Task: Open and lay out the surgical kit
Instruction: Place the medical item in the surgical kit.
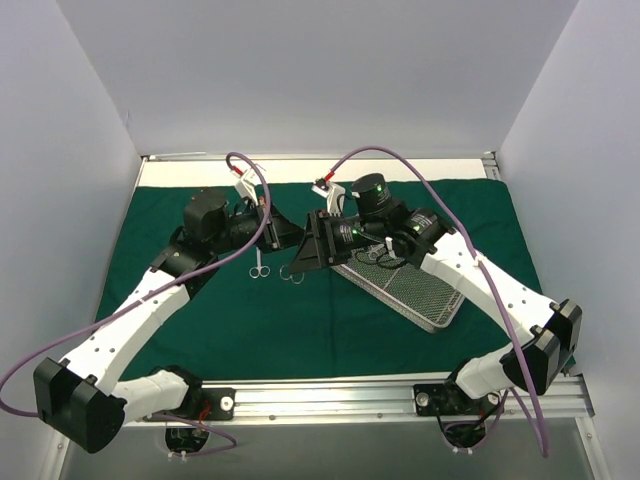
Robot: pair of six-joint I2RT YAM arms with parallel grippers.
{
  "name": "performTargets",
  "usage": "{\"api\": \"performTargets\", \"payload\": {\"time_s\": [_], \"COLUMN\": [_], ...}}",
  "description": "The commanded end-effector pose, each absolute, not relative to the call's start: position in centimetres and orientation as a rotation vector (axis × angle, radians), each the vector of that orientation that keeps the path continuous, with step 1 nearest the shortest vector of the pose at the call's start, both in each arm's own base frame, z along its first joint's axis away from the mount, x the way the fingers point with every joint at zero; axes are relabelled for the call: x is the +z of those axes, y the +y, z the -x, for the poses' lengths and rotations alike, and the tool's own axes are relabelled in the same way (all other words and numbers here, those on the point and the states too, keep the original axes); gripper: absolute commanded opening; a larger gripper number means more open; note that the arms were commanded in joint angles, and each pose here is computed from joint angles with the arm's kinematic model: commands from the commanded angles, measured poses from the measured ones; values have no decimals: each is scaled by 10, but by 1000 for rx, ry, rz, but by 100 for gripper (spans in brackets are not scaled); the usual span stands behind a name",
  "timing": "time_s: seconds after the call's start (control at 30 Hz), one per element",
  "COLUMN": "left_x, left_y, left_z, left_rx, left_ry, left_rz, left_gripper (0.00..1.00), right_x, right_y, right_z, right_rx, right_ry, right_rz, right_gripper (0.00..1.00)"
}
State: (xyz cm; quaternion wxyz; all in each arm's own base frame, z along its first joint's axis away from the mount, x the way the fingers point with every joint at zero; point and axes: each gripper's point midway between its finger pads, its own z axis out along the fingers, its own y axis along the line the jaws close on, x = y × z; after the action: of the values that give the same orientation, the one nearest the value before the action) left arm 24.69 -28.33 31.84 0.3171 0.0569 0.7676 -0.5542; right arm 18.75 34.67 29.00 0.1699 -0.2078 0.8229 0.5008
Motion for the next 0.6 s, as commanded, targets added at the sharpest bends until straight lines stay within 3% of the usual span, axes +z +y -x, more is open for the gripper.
{"api": "performTargets", "payload": {"time_s": [0.0,0.2,0.33,0.4,0.57], "left_x": [358,365,367,368,373], "left_y": [-283,-280,-277,-277,-277], "left_z": [-246,-247,-248,-249,-249], "left_rx": [-1545,-1600,-1621,-1625,-1642], "left_ry": [1843,1777,1757,1751,1732], "left_rz": [-157,-97,-64,-59,-54], "left_gripper": [2,2,2,2,2], "right_x": [303,300,300,299,301], "right_y": [354,354,354,354,355], "right_z": [-188,-190,-189,-189,-189], "right_rx": [1507,1523,1536,1536,1538], "right_ry": [2275,2273,2267,2269,2259], "right_rz": [620,613,616,611,616], "right_gripper": [52,30,5,0,0]}}
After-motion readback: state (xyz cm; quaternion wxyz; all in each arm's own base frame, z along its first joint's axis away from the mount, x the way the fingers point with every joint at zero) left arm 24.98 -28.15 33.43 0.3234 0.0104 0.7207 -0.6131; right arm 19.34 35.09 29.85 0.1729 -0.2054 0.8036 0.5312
